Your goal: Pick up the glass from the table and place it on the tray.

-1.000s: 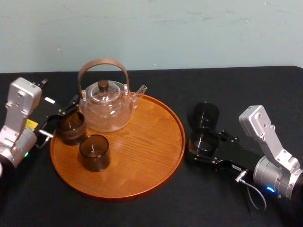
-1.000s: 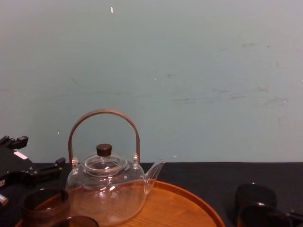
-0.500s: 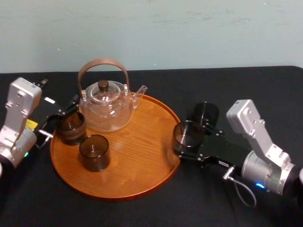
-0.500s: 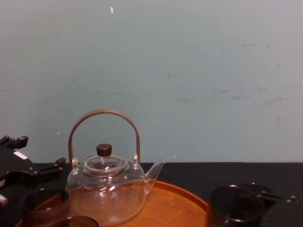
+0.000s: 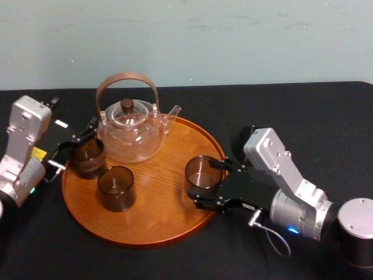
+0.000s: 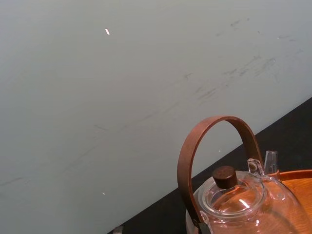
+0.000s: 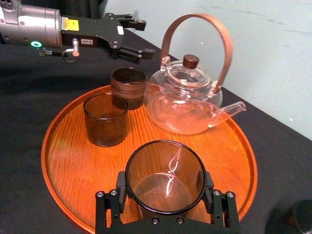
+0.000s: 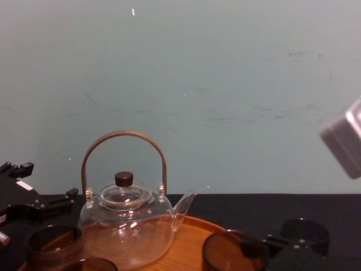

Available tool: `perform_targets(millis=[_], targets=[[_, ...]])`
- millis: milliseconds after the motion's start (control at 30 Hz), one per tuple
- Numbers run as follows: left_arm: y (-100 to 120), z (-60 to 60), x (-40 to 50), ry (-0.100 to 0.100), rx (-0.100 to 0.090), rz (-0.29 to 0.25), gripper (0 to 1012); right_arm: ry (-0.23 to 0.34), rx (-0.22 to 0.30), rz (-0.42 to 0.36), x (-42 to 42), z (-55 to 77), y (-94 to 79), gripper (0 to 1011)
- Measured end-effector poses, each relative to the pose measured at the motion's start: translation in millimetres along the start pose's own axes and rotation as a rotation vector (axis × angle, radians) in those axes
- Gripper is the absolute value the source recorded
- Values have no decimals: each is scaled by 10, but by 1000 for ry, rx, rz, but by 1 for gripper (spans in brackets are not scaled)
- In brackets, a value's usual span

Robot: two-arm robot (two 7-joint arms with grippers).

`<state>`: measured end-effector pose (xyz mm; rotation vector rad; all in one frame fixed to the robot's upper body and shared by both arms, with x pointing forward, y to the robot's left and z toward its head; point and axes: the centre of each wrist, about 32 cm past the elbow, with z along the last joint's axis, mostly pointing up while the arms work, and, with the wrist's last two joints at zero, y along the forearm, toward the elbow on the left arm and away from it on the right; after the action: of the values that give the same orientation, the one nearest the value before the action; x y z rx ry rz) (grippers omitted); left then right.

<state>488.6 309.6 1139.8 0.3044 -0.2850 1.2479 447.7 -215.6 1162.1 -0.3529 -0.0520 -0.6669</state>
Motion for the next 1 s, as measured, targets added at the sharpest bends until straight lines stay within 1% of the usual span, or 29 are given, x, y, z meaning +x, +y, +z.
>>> perform_targets(millis=[367, 600, 1000], targets=[[0, 0, 0, 0, 0, 0, 1001, -11, -12, 23, -43, 13, 212, 908], [0, 0, 0, 0, 0, 0, 1001, -19, -5, 43, -74, 24, 332, 908], [0, 0, 0, 0, 0, 0, 1001, -20, -12, 67, -130, 2, 451, 908]])
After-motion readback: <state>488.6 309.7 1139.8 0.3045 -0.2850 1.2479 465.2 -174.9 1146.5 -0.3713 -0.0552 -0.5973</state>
